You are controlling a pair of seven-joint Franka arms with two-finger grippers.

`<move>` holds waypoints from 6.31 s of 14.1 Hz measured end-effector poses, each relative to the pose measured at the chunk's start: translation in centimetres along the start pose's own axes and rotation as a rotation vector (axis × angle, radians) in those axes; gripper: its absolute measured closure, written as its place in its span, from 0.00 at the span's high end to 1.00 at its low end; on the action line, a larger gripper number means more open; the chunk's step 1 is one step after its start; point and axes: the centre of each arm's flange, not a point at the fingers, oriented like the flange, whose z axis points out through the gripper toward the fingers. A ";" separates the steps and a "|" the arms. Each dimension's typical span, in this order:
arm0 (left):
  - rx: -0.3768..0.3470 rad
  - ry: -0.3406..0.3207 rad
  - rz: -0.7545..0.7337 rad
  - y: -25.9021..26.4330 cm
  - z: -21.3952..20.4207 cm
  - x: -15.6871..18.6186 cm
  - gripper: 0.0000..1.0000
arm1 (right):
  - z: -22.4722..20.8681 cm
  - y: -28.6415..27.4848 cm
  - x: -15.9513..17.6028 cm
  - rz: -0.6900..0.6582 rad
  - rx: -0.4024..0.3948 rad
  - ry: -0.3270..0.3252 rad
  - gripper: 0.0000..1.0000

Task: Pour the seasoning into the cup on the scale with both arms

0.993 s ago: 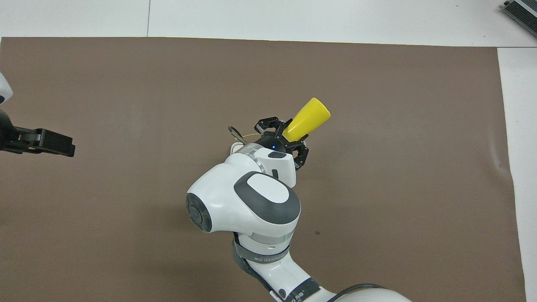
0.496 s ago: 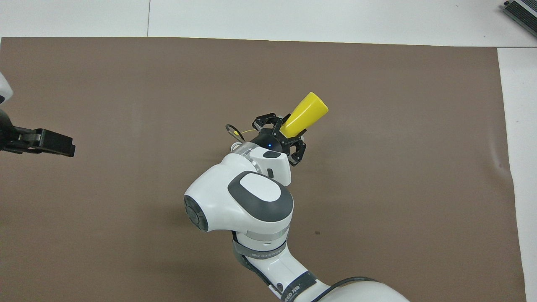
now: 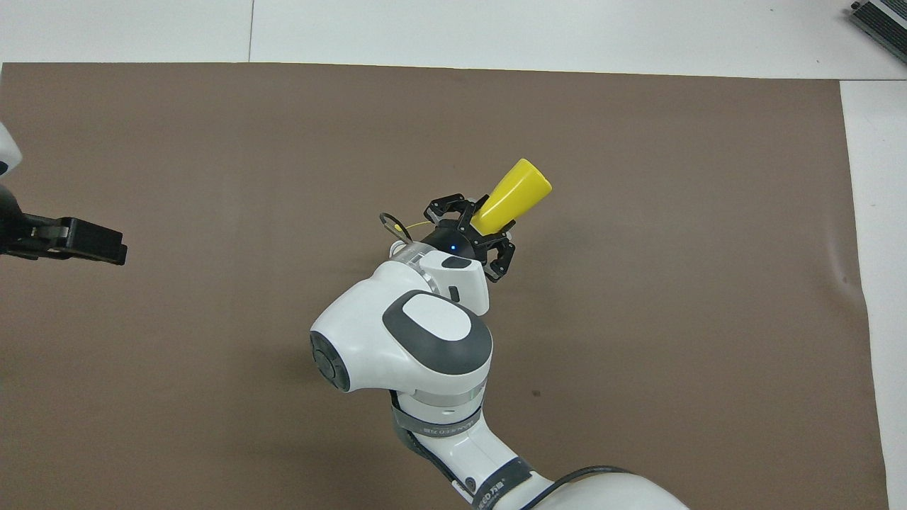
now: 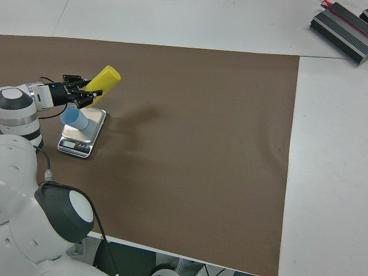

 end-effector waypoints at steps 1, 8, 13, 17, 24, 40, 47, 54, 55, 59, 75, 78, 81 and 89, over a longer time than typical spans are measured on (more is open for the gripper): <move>0.000 0.000 0.002 0.0 0.0 0.0 1.00 | 0.0 0.0 0.0 0.001 0.001 0.000 0.52; 0.000 -0.001 0.069 0.0 0.0 0.0 1.00 | -0.7 0.6 3.4 0.131 -0.038 -0.195 0.52; 0.000 -0.005 0.063 -0.3 0.2 0.0 1.00 | 0.5 4.2 11.4 0.251 -0.127 -0.455 0.52; 0.015 0.015 0.076 -0.9 -0.1 0.2 1.00 | 2.1 6.8 14.4 0.331 -0.192 -0.642 0.52; 0.016 0.028 0.075 -1.0 -0.4 0.2 1.00 | 9.5 13.4 17.2 0.401 -0.307 -1.027 0.52; 0.016 0.027 0.075 -1.0 -0.4 0.2 1.00 | 25.8 29.7 15.5 0.691 -0.173 -1.551 0.66; 0.011 0.025 0.066 -1.0 -0.3 0.2 1.00 | 26.1 31.4 18.5 0.556 -0.147 -1.415 1.00; 0.005 0.026 0.038 -1.5 -0.3 0.2 1.00 | 21.2 30.9 26.1 0.033 0.052 -1.122 1.00; 0.005 0.026 0.039 -1.5 -0.3 0.2 1.00 | 19.8 30.4 27.3 -0.039 0.102 -1.094 1.00; 0.005 0.025 0.041 -1.4 -0.3 0.2 1.00 | 14.5 27.7 30.6 -0.438 0.212 -0.945 1.00; 0.004 0.017 0.039 -1.4 -0.4 0.0 1.00 | 7.8 24.3 34.9 -0.740 0.253 -0.933 1.00; 0.003 0.014 0.039 -1.4 -0.4 0.0 1.00 | 7.9 24.4 34.8 -0.740 0.251 -0.935 1.00; 0.003 0.013 0.039 -1.4 -0.4 0.0 1.00 | 7.8 24.4 34.9 -0.740 0.251 -0.934 1.00; 0.003 0.012 0.039 -1.4 -0.3 0.0 1.00 | 7.8 24.4 34.9 -0.686 0.227 -0.938 1.00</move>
